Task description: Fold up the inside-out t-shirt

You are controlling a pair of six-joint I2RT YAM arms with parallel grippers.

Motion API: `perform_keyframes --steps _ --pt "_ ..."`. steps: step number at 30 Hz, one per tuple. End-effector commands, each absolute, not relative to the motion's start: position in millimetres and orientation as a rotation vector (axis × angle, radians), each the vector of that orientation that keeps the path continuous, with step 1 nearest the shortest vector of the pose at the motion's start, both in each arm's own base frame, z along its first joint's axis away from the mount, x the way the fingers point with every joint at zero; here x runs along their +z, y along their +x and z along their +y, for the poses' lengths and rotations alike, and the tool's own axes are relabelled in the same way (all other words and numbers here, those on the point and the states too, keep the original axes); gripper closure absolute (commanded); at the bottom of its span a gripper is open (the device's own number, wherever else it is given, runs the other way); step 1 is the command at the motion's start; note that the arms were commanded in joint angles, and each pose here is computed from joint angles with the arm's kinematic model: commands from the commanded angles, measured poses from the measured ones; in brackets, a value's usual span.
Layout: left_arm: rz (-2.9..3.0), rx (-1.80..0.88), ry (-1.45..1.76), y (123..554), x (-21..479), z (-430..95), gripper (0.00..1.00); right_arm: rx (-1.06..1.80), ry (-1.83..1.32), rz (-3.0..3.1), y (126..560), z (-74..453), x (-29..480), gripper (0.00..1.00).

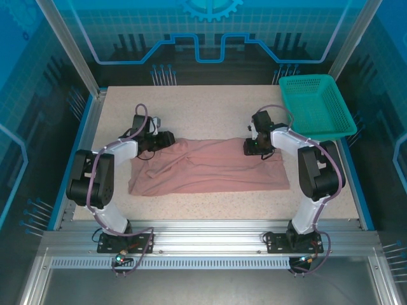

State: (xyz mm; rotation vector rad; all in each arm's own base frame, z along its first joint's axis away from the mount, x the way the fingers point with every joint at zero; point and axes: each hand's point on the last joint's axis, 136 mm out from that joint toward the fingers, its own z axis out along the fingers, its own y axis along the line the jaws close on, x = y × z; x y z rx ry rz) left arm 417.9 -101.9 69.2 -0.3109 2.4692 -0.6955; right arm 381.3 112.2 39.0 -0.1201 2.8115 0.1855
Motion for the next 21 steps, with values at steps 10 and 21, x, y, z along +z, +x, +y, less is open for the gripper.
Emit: perform_keyframes --steps 10,21 --pt "2.472 -0.482 -0.360 407.3 66.9 -74.2 0.42 0.222 -0.151 2.801 379.0 118.4 44.9 0.57" --pt "2.525 -0.606 -0.333 419.3 52.0 -93.4 0.42 0.219 -0.154 2.810 377.3 119.4 42.3 0.57"
